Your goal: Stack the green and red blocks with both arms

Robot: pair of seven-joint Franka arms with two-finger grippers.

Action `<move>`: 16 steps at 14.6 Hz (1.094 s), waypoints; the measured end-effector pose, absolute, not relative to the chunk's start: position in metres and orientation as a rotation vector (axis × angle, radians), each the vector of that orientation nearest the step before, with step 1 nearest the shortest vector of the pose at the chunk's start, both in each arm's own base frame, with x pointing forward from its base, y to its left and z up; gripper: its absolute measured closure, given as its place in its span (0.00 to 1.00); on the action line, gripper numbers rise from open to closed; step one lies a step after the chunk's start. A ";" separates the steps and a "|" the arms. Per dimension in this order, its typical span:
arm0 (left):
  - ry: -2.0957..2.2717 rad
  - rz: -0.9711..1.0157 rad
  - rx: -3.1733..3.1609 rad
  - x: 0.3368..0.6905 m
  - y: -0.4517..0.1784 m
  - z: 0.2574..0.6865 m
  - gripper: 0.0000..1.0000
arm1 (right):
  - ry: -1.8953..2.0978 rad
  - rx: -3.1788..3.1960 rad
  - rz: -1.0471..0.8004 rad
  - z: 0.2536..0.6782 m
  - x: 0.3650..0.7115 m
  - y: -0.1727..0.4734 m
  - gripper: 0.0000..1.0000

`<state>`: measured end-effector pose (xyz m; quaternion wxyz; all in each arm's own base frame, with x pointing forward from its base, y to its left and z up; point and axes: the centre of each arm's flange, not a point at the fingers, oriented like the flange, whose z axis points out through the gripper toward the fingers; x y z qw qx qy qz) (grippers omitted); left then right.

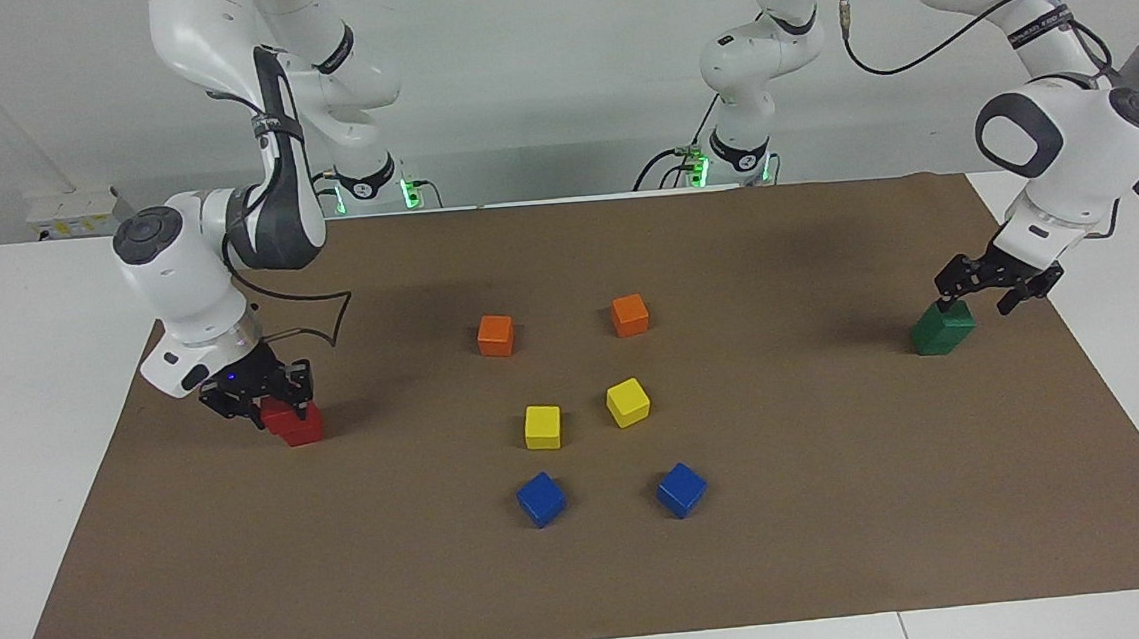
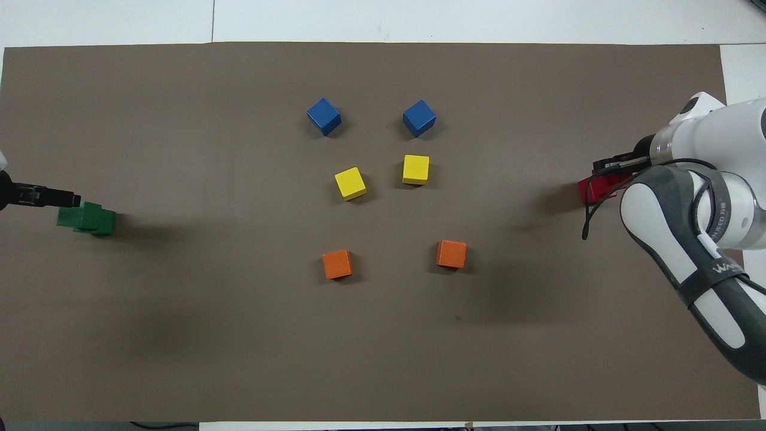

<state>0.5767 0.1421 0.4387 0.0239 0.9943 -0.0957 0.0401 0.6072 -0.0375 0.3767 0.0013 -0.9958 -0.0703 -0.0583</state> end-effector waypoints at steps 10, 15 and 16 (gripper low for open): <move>-0.294 0.176 3.111 0.537 0.123 0.541 0.00 | -0.259 -3.123 -0.150 0.367 0.602 -0.038 0.44; -0.175 0.151 3.122 0.536 0.106 0.573 0.00 | -0.257 -3.123 -0.140 0.364 0.600 -0.039 0.44; -0.186 0.144 3.134 0.537 0.101 0.578 0.00 | -0.257 -3.123 -0.140 0.364 0.600 -0.039 0.44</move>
